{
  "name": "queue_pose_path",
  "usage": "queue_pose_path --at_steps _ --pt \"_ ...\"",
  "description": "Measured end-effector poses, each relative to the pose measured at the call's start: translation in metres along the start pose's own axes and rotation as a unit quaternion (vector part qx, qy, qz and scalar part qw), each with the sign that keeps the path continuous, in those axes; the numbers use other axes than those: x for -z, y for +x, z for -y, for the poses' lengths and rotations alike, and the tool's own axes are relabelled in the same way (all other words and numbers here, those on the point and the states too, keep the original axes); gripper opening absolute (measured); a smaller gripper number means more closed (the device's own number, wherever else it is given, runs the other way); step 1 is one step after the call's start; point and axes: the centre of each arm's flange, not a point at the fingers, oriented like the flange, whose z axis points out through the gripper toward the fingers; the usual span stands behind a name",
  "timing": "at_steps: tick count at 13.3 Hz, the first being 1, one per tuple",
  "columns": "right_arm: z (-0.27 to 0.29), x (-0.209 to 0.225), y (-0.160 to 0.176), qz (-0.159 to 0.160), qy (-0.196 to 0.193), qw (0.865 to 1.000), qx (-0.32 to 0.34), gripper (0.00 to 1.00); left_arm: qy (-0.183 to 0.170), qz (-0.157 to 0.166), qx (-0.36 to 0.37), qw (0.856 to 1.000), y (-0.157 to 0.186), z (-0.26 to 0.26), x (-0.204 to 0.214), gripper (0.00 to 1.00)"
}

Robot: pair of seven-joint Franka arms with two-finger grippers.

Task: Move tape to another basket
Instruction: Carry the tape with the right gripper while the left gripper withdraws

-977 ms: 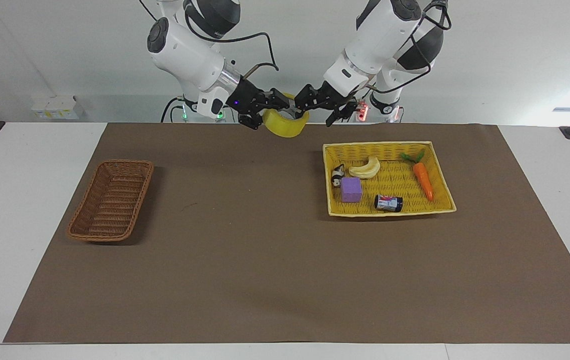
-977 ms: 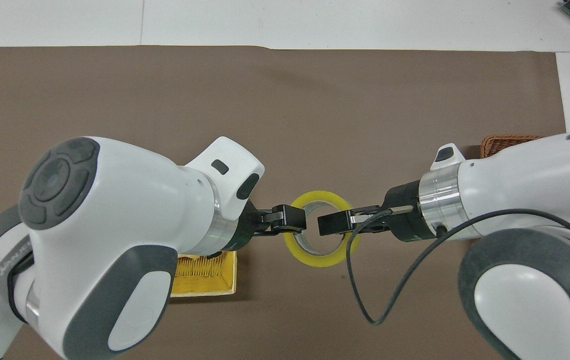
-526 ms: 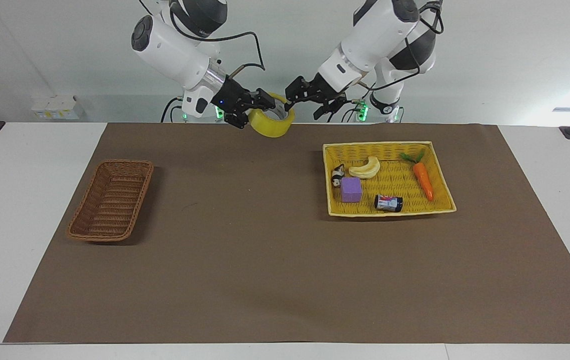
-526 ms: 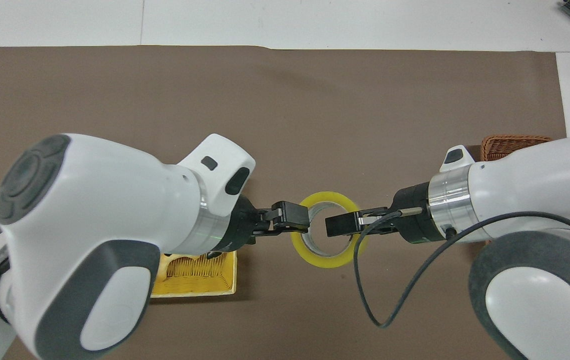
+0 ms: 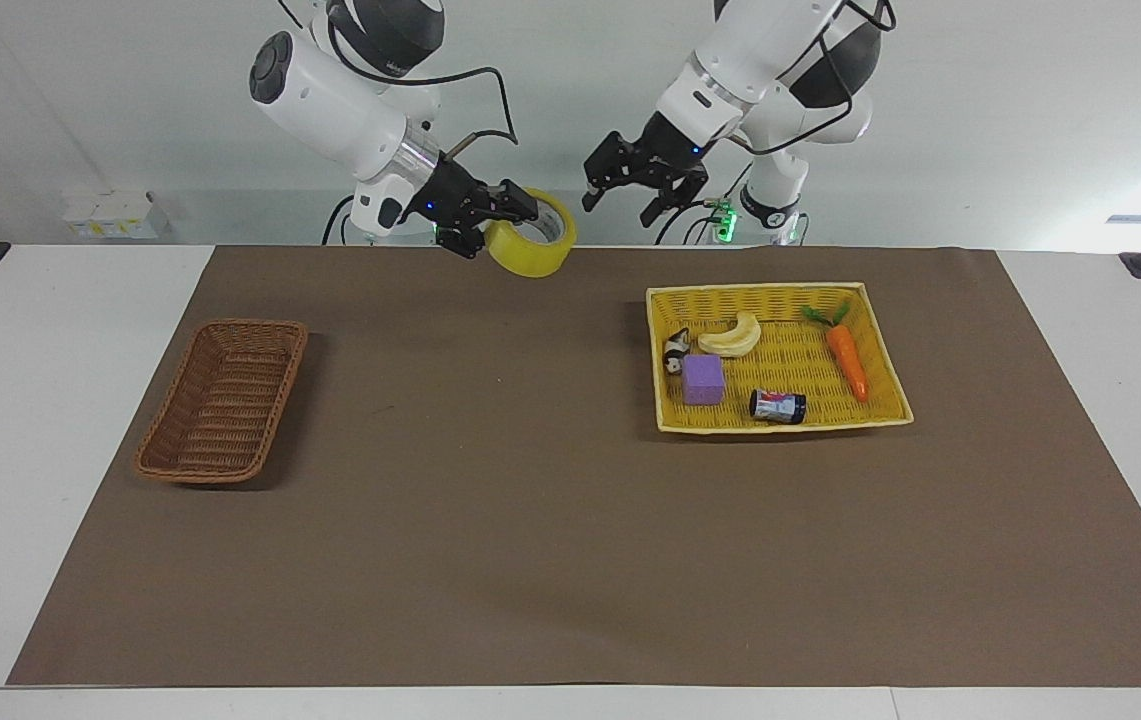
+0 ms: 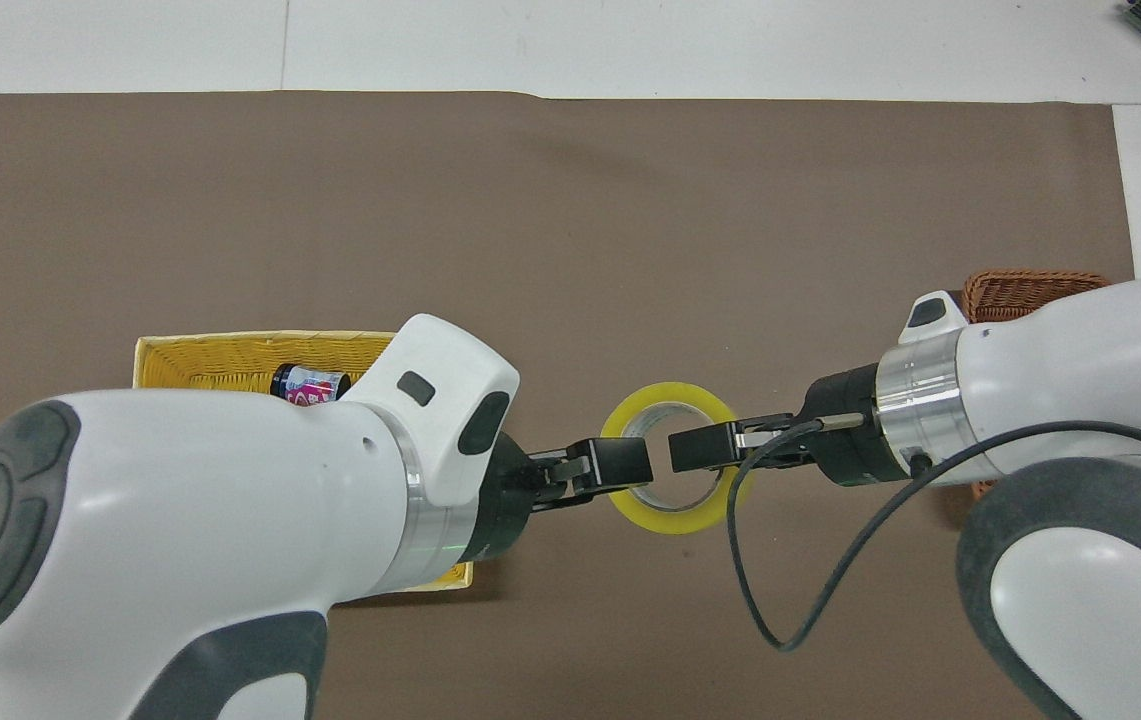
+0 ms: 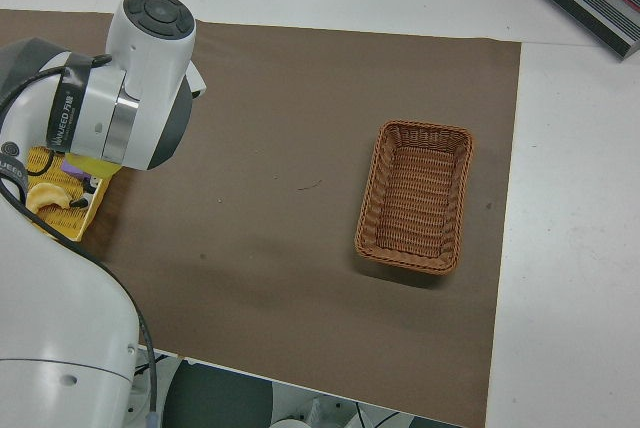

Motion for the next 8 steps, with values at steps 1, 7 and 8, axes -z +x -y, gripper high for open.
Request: queue_pose_path --at_steps 1,7,8 --pt "-0.013 0.010 -0.001 0.006 0.002 1.000 0.005 0.00 0.018 -0.007 -0.004 1.000 0.018 0.023 0.009 1.00" --pt "-0.180 0.128 -0.024 -0.024 -0.014 0.999 0.032 0.00 0.146 -0.035 -0.076 0.986 0.088 0.149 0.062 1.00" --pt "-0.210 0.149 -0.032 -0.039 -0.041 0.998 0.020 0.00 0.163 -0.032 -0.088 0.982 0.091 0.162 0.070 1.00"
